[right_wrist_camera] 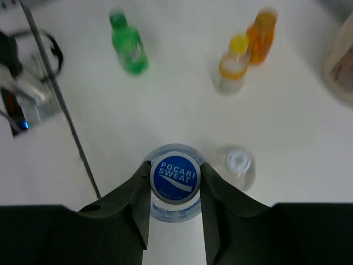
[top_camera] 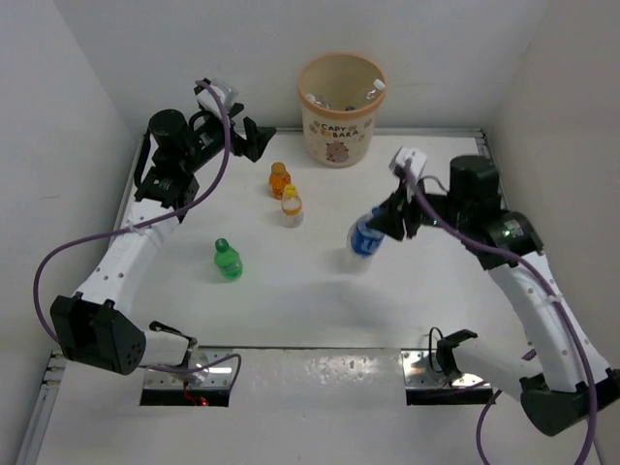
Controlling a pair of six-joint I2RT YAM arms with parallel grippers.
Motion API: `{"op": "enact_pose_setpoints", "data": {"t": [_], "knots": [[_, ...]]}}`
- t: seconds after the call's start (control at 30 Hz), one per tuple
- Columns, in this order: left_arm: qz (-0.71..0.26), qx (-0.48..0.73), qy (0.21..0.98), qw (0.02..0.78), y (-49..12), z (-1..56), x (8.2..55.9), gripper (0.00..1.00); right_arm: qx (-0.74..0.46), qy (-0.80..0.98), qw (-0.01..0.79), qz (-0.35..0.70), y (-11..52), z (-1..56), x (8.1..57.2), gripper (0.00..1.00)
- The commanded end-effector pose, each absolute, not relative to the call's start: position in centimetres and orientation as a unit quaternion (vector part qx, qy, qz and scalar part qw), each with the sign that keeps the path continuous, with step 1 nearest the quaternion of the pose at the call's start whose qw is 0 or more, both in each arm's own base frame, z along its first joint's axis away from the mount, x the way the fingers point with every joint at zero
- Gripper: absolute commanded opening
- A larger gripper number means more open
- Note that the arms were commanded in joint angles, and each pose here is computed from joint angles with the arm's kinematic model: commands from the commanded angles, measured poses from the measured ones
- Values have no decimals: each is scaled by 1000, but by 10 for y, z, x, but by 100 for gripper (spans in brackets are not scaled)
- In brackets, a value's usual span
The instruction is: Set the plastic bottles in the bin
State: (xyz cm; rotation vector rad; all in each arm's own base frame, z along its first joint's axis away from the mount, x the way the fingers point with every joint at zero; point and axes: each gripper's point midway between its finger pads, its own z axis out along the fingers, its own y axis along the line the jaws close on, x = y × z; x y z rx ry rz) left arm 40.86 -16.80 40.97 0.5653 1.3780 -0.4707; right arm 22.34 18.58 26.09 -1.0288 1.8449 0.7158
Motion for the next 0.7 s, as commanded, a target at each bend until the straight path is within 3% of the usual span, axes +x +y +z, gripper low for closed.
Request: {"op": "enact_pose_setpoints", "data": {"t": [0.0,0.1,0.27,0.3,0.33,0.5,0.67], "knots": [[-209,257,594,733,-163,431,397,100,-378,687,508,357,208,373,224,23],[-216,256,594,731,-165,427,397,100,-360,628,583,369,218,454,244,19],[-221,246,598,730,-162,427,398,100,-297,551,732,269,214,516,341,6],[-222,246,602,726,-162,424,398,100,-291,546,744,254,212,519,354,6],[-220,242,607,724,-161,420,399,100,-281,554,744,245,222,498,399,4],[-215,229,622,718,-152,407,399,100,-206,510,820,158,210,512,490,0],[-216,221,637,706,-148,390,402,100,-159,498,842,133,192,524,553,0]]}}
